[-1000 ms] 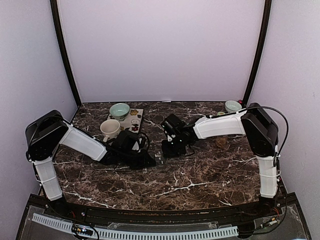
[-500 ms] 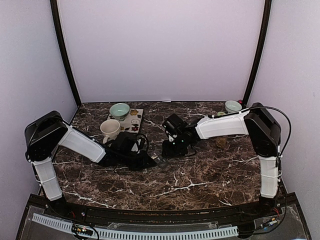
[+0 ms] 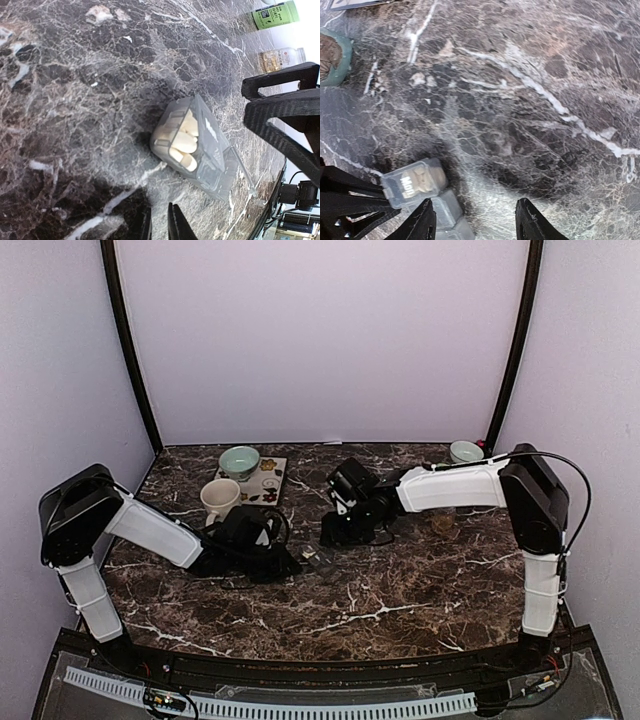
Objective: Sort the pills into containers
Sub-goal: Pour the pill container at the center of the board.
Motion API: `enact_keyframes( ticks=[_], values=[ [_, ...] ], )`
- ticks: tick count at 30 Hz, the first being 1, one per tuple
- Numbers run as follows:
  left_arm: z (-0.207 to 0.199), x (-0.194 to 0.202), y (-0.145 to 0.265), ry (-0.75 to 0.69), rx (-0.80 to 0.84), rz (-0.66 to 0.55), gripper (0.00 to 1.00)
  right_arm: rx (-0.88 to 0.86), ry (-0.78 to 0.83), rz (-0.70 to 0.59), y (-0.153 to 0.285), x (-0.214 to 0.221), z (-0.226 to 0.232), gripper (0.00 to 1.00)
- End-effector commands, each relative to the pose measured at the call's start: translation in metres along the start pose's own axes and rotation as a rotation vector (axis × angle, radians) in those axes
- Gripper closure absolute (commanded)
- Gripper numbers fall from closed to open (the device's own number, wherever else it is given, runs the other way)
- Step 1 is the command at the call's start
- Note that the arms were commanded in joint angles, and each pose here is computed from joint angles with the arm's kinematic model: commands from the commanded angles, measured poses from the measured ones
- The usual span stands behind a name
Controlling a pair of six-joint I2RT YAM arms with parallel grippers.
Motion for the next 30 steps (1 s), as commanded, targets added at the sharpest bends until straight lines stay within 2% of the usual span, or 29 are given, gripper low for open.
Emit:
enact_keyframes(
  ticks=[1,11,30],
  values=[
    [0.004,0.003,0.007,-0.003,-0.047,0.004,0.84,-0.112,0.027,-0.014,0.010,-0.015,0.026,0.45],
    [0.001,-0.007,0.002,-0.009,-0.067,-0.005,0.84,-0.177,0.053,0.067,-0.003,-0.011,0.040,0.44],
    [-0.003,-0.016,-0.009,-0.012,-0.071,0.001,0.83,-0.136,0.066,0.166,-0.023,0.014,0.020,0.44]
  ],
)
Point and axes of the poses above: each gripper's point midway between its finger pads, its own y axis back along the fingers, its own z axis along the line the jaws close on, x = y × z, the point moved 4 cm from there along y, back along the fingers, and after that the axes turned 13 degrees about -y, right-handed, at the moved point
